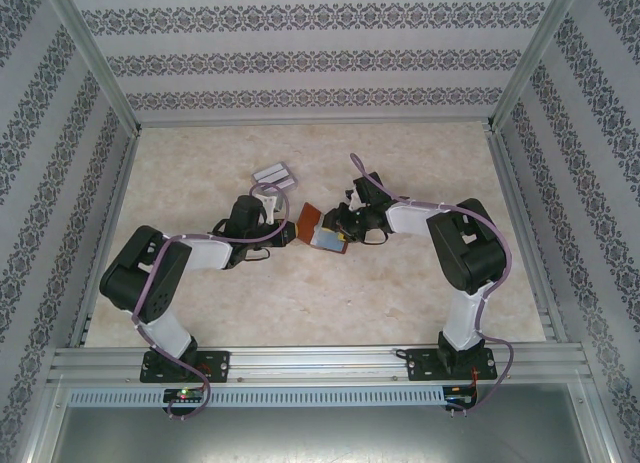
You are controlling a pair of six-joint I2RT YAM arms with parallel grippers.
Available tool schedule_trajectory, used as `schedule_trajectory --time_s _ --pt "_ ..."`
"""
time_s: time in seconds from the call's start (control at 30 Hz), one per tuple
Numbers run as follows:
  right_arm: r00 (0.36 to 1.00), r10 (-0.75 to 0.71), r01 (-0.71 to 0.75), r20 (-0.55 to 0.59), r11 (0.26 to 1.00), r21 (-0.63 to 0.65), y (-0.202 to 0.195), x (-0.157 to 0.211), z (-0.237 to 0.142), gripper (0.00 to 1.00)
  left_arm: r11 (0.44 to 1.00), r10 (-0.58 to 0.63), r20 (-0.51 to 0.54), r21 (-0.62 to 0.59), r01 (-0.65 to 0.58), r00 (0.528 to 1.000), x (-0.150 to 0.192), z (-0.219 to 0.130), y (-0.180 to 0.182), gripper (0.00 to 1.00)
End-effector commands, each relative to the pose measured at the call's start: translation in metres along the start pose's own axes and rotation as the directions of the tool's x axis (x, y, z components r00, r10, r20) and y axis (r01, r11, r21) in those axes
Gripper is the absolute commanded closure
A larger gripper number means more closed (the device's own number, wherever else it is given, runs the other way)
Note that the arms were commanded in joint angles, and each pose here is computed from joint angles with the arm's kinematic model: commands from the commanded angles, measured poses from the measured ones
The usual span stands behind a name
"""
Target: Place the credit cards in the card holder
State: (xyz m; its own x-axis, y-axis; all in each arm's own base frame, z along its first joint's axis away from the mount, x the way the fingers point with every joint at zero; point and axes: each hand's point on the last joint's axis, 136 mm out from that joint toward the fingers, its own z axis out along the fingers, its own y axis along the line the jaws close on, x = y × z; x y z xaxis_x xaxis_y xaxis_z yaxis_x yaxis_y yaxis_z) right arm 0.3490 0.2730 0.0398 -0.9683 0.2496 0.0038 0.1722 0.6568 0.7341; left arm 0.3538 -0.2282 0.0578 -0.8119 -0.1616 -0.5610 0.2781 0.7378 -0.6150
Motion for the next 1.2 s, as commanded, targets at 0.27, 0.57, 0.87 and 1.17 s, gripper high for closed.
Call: schedule_trajectory --time_s 0.27,0.57,0.87,1.17 --pt "0.999 -0.036 0.035 -0.007 0.994 -0.105 0.021 -0.001 0.004 0.61 0.996 -0.038 -0.031 0.075 0.041 0.999 -0.001 0.008 -0.01 0.67" --pt "0.999 -0.031 0.029 -0.015 0.993 -0.111 0.022 -0.003 0.011 0.6 0.985 -0.052 -0.064 0.16 0.061 0.997 0.003 0.015 -0.021 0.41" --pt "1.0 -0.018 0.016 -0.021 0.995 -0.096 0.017 -0.002 0.015 0.59 0.963 -0.055 -0.082 0.26 0.075 0.995 0.004 0.019 -0.035 0.36" --pt "0.999 -0.019 0.015 -0.036 0.992 -0.125 0.028 0.0 0.017 0.56 0.961 -0.072 -0.124 0.255 0.102 0.99 0.009 0.029 -0.03 0.39"
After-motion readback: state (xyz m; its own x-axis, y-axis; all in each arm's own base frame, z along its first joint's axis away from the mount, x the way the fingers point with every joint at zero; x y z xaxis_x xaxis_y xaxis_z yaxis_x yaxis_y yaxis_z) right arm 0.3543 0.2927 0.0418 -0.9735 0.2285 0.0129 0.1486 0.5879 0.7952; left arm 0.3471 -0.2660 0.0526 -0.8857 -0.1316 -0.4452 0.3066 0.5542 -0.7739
